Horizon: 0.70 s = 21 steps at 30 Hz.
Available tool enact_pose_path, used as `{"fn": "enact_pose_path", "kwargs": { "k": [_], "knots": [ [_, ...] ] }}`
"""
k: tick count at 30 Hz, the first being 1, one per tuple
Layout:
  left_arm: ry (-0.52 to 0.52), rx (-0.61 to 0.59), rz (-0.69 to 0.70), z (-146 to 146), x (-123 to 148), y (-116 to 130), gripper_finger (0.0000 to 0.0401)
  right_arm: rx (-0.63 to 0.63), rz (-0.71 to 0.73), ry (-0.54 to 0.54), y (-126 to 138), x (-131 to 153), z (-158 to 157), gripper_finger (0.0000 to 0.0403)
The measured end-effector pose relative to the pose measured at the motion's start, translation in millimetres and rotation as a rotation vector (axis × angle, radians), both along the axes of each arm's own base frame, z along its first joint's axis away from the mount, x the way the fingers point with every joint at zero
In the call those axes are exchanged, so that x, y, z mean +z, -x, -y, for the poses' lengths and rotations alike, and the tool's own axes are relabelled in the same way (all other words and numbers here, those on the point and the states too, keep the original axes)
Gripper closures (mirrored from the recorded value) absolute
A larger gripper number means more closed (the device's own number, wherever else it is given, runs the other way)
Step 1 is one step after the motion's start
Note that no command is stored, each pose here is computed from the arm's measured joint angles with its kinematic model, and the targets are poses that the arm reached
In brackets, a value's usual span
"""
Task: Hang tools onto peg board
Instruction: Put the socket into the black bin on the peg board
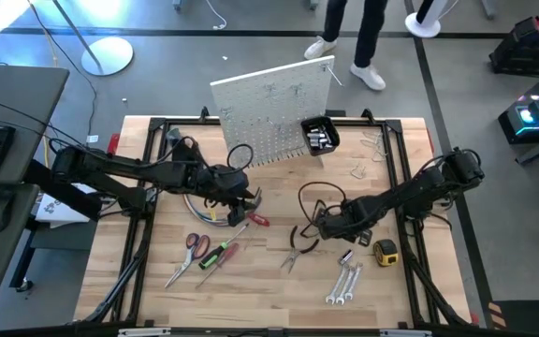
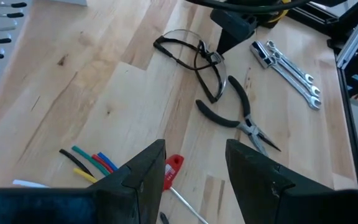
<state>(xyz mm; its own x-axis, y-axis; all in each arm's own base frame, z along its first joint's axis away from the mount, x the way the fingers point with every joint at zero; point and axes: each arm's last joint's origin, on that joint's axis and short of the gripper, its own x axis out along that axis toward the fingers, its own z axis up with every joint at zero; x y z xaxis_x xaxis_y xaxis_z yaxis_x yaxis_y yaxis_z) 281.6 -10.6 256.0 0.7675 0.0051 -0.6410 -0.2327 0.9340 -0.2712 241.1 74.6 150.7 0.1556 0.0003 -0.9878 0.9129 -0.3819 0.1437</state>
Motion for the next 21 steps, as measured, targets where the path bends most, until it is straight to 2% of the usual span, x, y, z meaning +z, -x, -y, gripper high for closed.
{"fn": "enact_pose_path", "kwargs": {
  "k": [8, 14, 18, 21],
  "knots": [
    [0.0, 0.0, 0.001, 0, 0, 0, 0.0238, -0.025, -0.015, -0.002, 3, -6, 5, 0.022],
    [0.006, -0.003, -0.001, 0, 0, 0, 0.0238, -0.023, 0.076, -0.058, -1, -13, 5, 0.022],
    [0.023, 0.003, 0.0, 2, 0, 0, 0.0238, -0.019, 0.026, -0.062, 4, -13, 2, 0.0225],
    [0.02, 0.0, 0.0, 2, 0, 0, 0.0238, -0.008, -0.012, -0.084, 8, -14, -1, 0.0247]
  ]
}}
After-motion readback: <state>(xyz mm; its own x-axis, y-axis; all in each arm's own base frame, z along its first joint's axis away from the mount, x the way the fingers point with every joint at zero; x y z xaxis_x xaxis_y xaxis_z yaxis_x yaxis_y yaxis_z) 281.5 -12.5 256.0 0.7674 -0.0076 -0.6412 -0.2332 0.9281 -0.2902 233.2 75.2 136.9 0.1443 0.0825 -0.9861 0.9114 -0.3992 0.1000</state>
